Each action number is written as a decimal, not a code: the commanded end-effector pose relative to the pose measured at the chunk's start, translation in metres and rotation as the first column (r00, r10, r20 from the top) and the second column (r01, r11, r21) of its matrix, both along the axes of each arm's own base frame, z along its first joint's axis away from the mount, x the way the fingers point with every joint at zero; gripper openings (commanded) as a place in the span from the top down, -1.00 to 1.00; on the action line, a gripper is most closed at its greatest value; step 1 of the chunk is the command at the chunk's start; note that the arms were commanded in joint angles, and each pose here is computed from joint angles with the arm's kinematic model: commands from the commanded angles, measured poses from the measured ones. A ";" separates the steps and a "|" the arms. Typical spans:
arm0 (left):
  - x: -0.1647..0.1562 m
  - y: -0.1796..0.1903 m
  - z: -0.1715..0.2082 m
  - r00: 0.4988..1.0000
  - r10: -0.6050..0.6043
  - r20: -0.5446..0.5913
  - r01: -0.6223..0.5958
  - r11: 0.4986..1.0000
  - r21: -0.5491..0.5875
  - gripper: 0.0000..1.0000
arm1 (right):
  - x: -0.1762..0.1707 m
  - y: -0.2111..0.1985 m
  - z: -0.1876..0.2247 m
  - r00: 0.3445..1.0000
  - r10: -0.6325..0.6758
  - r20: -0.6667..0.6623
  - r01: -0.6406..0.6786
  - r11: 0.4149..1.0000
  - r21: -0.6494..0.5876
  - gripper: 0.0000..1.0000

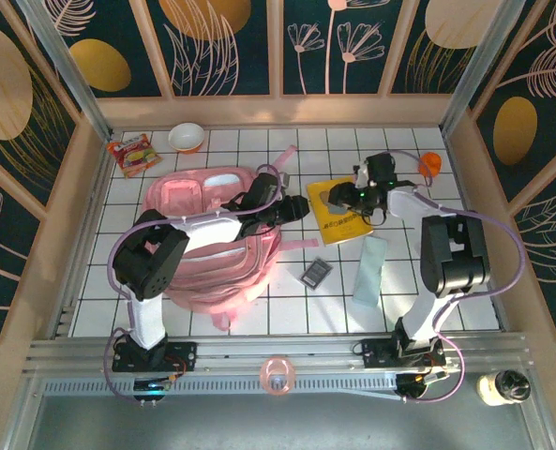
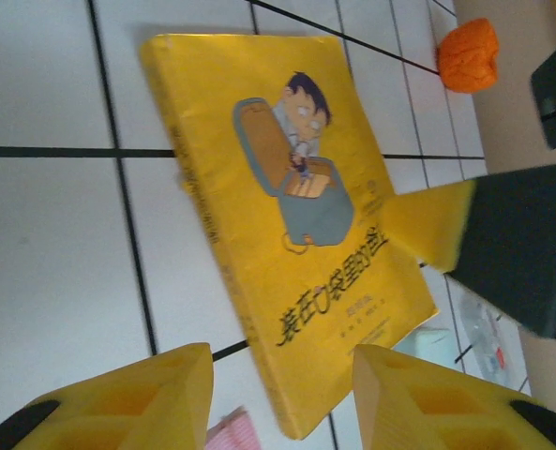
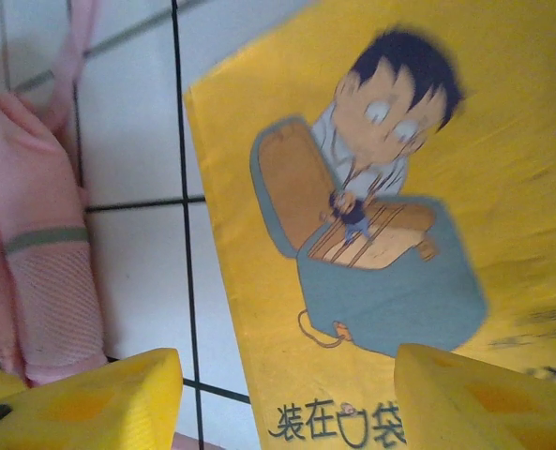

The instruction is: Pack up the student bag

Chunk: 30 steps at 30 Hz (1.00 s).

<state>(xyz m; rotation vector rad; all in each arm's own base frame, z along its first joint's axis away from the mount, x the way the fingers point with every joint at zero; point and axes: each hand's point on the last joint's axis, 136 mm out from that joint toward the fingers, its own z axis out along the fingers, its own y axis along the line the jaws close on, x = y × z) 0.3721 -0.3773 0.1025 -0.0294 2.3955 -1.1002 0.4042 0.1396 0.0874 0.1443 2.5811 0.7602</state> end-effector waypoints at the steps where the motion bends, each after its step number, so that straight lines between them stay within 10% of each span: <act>1: 0.002 -0.019 0.006 1.000 -0.020 -0.003 0.020 0.999 -0.045 0.15 | 0.007 -0.026 0.017 0.999 -0.024 0.037 0.024 1.000 -0.004 -0.22; 14: 0.001 -0.037 -0.029 0.997 -0.022 -0.079 0.020 0.999 -0.032 0.17 | -0.012 -0.040 -0.059 0.988 -0.027 -0.152 0.020 0.999 -0.047 0.04; 30: 0.007 -0.033 -0.047 0.997 -0.028 -0.070 0.032 0.998 0.051 0.08 | -0.032 -0.004 -0.049 0.988 0.025 -0.150 -0.019 0.999 0.044 0.21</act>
